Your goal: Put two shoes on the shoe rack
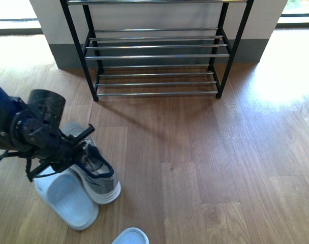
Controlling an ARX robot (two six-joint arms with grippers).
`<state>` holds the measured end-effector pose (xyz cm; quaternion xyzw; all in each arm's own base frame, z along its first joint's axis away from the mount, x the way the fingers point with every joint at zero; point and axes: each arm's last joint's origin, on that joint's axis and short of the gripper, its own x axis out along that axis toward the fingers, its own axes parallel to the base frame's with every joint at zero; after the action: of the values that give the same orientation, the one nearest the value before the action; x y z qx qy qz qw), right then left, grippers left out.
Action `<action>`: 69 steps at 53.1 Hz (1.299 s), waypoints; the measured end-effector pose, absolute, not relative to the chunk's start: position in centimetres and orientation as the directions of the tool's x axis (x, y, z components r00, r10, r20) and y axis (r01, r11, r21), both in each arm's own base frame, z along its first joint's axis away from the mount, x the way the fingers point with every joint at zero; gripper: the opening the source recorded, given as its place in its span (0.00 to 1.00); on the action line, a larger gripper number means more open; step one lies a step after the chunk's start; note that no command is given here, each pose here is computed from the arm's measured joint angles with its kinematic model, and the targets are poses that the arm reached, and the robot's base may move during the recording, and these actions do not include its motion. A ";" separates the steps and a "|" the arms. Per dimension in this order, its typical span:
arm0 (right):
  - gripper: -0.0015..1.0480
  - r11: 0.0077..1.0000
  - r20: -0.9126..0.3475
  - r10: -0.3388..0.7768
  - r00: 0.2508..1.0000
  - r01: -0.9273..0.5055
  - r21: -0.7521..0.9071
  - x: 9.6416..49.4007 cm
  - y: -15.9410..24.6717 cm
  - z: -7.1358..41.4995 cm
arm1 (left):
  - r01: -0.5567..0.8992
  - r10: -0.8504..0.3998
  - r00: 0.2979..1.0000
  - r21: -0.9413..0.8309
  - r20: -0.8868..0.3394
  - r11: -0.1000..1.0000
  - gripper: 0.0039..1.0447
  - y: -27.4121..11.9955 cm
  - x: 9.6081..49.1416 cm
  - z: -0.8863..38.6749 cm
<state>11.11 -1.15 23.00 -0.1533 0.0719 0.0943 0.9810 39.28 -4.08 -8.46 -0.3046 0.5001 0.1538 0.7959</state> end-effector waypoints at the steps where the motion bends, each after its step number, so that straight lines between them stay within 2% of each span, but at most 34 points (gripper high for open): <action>1: 0.01 0.935 -0.170 0.163 0.972 -0.207 -0.288 11.1 -1.2 23.0 | -0.541 -0.045 0.465 -0.324 -0.884 0.776 0.01 -4.0 39.0 -7.7; 8: 0.01 0.935 -0.170 0.163 0.972 -0.207 -0.288 11.1 -1.2 23.0 | -0.484 -0.001 0.545 -0.316 -0.839 0.816 0.01 -3.5 37.4 -3.2; 15: 0.01 0.935 -0.170 0.163 0.972 -0.207 -0.288 11.1 -1.2 23.0 | -0.381 0.041 0.695 -0.319 -0.718 0.868 0.01 -2.7 34.5 4.2; 19: 0.01 0.935 -0.170 0.163 0.972 -0.207 -0.287 11.1 -1.2 23.0 | -0.344 0.089 0.758 -0.279 -0.646 0.897 0.01 -1.9 31.4 8.1; 30: 0.01 0.935 -0.170 0.163 0.972 -0.207 -0.288 11.1 -1.2 23.0 | -0.257 0.204 0.835 -0.035 -0.512 0.966 0.01 -0.2 20.8 15.1; 36: 0.01 0.935 -0.170 0.163 0.972 -0.207 -0.287 11.1 -1.2 23.0 | -0.246 0.228 0.894 0.003 -0.387 0.969 0.01 0.5 17.7 19.0; 44: 0.01 0.935 -0.170 0.163 0.972 -0.207 -0.288 11.1 -1.2 23.0 | -0.219 0.212 0.935 0.009 -0.285 0.976 0.01 0.5 16.6 20.9; 69: 0.01 0.933 -0.170 0.174 0.970 -0.217 -0.286 11.1 -1.1 23.0 | -0.229 0.229 0.924 0.034 -0.306 0.973 0.01 0.6 16.7 20.5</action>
<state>11.10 -1.11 22.99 -0.1530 0.0709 0.0997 0.9806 16.67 0.57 20.53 -0.0012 0.1557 0.1168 0.9809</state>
